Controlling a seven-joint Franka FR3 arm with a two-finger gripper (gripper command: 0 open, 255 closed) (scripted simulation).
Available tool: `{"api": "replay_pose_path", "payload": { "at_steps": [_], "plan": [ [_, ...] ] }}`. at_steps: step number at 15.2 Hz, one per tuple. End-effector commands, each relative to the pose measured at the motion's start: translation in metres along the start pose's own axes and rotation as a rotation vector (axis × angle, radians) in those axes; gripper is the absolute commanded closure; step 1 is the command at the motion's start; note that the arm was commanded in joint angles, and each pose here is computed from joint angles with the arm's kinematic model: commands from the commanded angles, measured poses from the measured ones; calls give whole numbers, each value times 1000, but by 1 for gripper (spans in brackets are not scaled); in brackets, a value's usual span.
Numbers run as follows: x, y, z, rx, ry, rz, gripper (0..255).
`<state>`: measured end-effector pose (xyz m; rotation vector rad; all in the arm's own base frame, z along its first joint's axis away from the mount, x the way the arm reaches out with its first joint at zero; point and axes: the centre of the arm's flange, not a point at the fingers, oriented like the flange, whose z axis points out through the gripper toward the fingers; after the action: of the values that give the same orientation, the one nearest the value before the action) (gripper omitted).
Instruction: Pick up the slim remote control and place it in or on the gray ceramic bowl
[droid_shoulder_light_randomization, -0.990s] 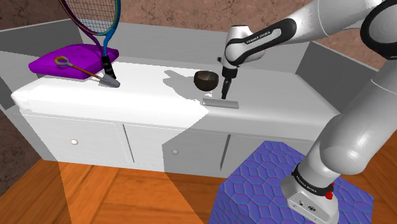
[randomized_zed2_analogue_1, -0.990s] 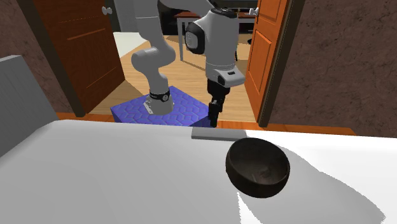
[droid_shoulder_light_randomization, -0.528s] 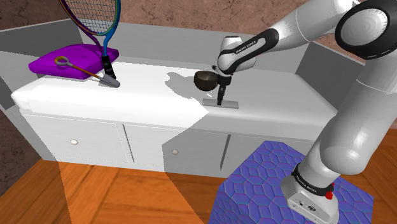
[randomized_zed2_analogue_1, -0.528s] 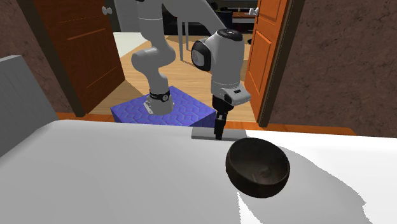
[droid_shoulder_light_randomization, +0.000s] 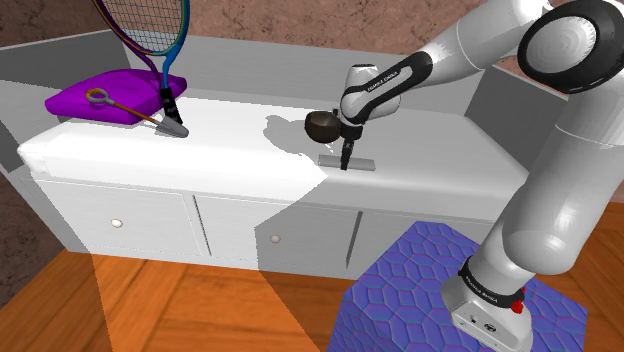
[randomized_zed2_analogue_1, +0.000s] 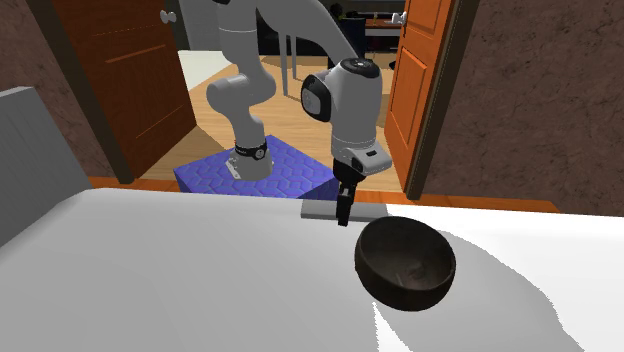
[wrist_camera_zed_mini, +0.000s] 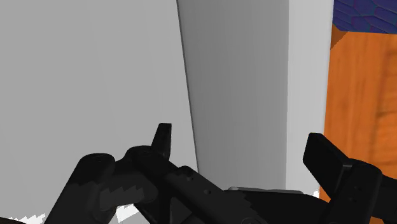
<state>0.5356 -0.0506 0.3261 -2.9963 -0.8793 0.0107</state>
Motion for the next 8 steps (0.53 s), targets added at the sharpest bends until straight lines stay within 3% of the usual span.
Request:
{"api": "replay_pose_path", "payload": {
  "at_steps": [1, 2, 3, 8],
  "plan": [
    [0, 0, 0, 0, 0, 0, 0],
    [0, 0, 0, 0, 0, 0, 0],
    [0, 0, 0, 0, 0, 0, 255],
    [0, 0, 0, 0, 0, 0, 255]
  ]
}}
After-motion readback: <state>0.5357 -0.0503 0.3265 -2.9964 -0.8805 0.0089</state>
